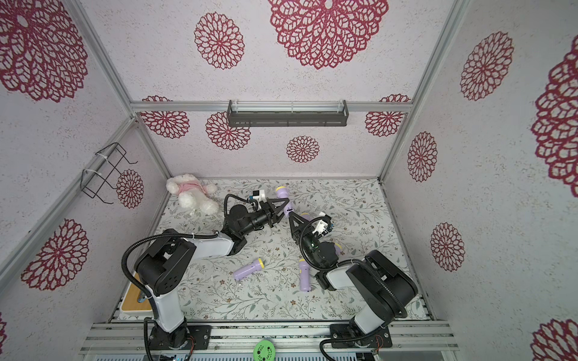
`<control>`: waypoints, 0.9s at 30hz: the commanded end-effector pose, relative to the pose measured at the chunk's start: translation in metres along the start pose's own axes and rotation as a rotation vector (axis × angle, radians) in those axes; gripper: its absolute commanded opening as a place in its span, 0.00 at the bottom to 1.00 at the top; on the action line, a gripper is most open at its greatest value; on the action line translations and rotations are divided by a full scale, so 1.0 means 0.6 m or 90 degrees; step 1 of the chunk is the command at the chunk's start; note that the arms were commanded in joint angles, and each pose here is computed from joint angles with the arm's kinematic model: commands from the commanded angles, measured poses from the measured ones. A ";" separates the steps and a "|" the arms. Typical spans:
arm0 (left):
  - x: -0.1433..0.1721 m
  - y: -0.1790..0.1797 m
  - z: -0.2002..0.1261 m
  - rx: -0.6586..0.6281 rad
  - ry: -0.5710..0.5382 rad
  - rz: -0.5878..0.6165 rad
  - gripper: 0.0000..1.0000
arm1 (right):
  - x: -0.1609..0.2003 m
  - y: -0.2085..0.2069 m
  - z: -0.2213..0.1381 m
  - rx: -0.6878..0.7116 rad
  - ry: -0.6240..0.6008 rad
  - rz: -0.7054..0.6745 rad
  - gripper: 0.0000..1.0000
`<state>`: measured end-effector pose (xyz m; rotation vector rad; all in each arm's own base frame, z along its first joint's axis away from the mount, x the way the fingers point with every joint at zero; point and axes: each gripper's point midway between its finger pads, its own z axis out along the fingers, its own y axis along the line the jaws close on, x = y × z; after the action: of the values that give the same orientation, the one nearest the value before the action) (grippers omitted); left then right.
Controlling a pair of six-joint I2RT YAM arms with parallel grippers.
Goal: Close the plug at the bottom of the flashlight
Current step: Close the plug of the flashlight.
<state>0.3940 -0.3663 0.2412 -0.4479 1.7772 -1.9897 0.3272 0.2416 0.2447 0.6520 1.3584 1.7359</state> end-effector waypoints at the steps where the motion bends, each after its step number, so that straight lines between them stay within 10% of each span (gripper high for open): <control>1: 0.017 -0.024 0.006 0.032 0.015 0.006 0.00 | -0.007 0.077 0.001 -0.102 -0.015 -0.004 0.40; 27: 0.026 -0.034 0.010 0.047 0.021 0.005 0.00 | -0.010 0.077 -0.002 -0.101 -0.021 -0.001 0.35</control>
<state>0.3942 -0.3674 0.2437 -0.4666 1.7575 -1.9910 0.3270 0.2412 0.2457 0.6543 1.3536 1.7358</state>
